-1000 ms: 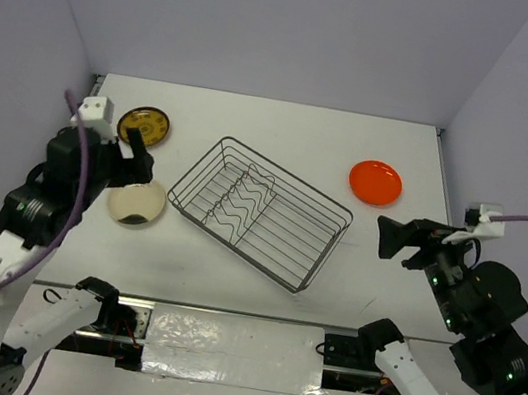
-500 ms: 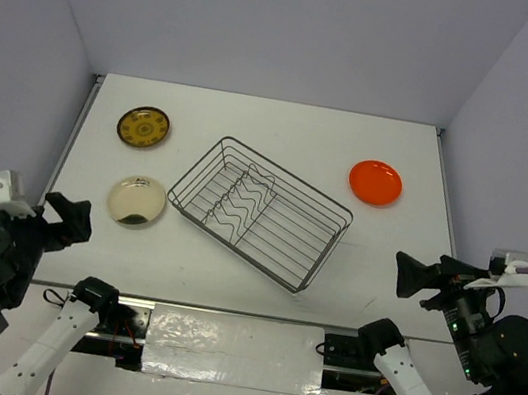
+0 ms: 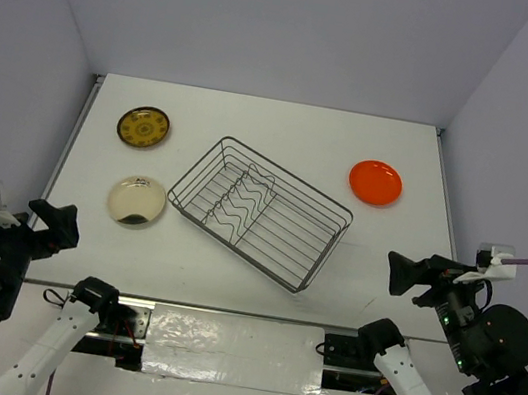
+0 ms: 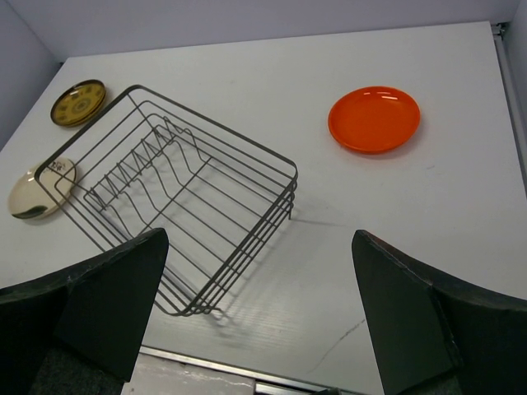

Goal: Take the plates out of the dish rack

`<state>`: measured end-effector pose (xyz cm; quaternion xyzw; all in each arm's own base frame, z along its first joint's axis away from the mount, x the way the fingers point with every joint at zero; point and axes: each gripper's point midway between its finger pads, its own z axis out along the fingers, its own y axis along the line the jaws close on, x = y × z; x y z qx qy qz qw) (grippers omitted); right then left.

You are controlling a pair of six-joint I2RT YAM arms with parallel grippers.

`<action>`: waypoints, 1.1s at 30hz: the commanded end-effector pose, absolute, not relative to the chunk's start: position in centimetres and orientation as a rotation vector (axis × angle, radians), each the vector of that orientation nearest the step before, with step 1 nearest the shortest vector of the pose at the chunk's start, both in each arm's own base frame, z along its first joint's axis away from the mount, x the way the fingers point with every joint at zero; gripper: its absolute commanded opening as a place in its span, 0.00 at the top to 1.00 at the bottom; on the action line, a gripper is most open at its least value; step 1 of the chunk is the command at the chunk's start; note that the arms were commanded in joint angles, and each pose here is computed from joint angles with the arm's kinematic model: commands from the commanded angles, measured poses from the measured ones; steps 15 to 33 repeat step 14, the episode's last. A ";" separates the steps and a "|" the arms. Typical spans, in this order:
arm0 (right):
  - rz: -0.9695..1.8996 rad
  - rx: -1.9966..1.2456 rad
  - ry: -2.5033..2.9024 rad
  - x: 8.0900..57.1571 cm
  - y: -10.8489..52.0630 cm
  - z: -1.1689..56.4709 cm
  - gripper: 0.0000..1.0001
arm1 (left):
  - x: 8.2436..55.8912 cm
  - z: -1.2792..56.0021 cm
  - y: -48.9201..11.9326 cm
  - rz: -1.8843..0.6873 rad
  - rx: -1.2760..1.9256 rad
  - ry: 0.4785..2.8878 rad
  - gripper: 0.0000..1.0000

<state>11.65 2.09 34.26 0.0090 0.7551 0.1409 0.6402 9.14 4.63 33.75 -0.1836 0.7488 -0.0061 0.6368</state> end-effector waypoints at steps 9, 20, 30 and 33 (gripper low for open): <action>0.357 0.019 1.710 12.6 3.0 34.8 0.00 | 9.6 34.6 4.0 -0.070 -0.414 1.661 0.01; 0.361 0.014 1.723 13.0 3.4 34.5 0.00 | 10.3 34.0 3.9 -0.055 -0.420 1.684 0.00; 0.361 0.014 1.723 13.0 3.4 34.5 0.00 | 10.3 34.0 3.9 -0.055 -0.420 1.684 0.00; 0.361 0.014 1.723 13.0 3.4 34.5 0.00 | 10.3 34.0 3.9 -0.055 -0.420 1.684 0.00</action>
